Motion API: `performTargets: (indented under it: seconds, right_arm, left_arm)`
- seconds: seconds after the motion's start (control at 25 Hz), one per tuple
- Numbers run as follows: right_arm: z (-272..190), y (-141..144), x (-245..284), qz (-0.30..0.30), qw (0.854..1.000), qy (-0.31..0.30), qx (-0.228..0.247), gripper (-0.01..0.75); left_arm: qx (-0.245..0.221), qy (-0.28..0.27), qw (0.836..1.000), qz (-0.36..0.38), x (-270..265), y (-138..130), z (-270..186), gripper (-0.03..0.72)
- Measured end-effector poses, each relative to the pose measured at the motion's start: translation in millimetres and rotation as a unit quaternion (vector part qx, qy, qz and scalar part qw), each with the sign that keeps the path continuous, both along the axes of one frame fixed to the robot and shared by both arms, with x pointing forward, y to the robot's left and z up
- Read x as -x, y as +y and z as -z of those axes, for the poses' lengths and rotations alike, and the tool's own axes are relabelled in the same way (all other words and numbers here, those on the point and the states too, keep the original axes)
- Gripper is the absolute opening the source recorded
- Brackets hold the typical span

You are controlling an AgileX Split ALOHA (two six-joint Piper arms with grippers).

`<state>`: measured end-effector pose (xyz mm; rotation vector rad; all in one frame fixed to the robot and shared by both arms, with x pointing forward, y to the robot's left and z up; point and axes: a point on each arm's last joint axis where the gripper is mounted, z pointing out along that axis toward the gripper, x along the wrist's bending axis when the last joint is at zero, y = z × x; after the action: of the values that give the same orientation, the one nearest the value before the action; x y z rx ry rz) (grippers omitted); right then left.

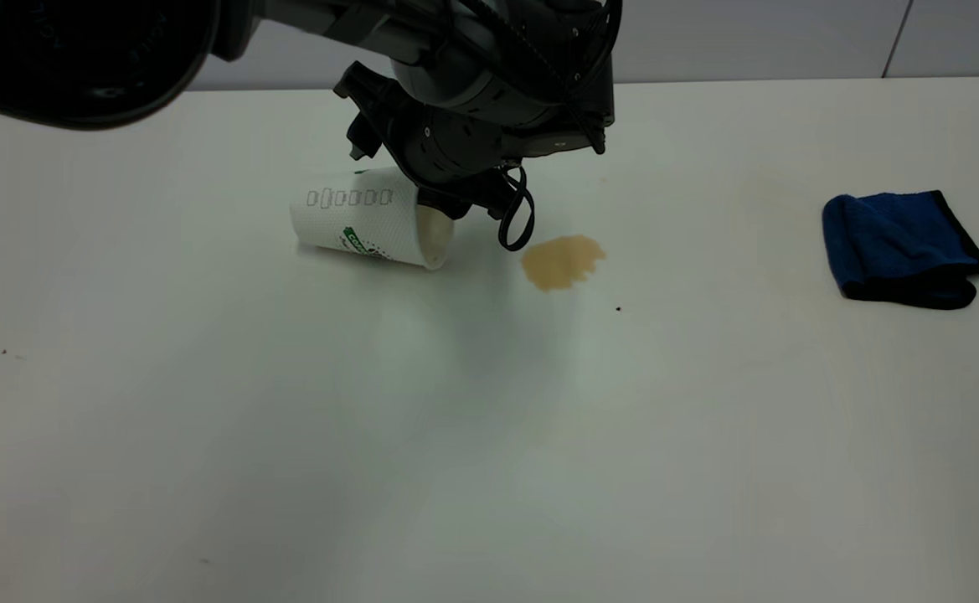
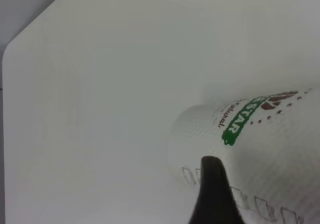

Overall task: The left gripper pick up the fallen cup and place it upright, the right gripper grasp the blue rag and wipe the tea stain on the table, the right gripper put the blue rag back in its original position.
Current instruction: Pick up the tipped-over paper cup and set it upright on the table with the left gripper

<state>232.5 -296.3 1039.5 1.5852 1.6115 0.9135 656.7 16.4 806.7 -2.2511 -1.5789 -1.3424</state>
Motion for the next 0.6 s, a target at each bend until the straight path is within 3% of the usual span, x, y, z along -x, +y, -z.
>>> performTargets:
  seconds: [0.16,0.44,0.6]
  right_arm:
    - [0,0,0,0.0,1.0,0.0,0.0,0.545]
    - [0,0,0,0.0,1.0,0.0,0.0,0.545]
    - [0,0,0,0.0,1.0,0.0,0.0,0.545]
  left_arm:
    - [0.002,0.002,1.0,-0.003,0,0,0,0.401]
    - [-0.013,0.002,1.0,-0.018,1,3,-1,0.057]
    - [-0.039,-0.007,0.999,-0.038,-6,5,-22,0.009]
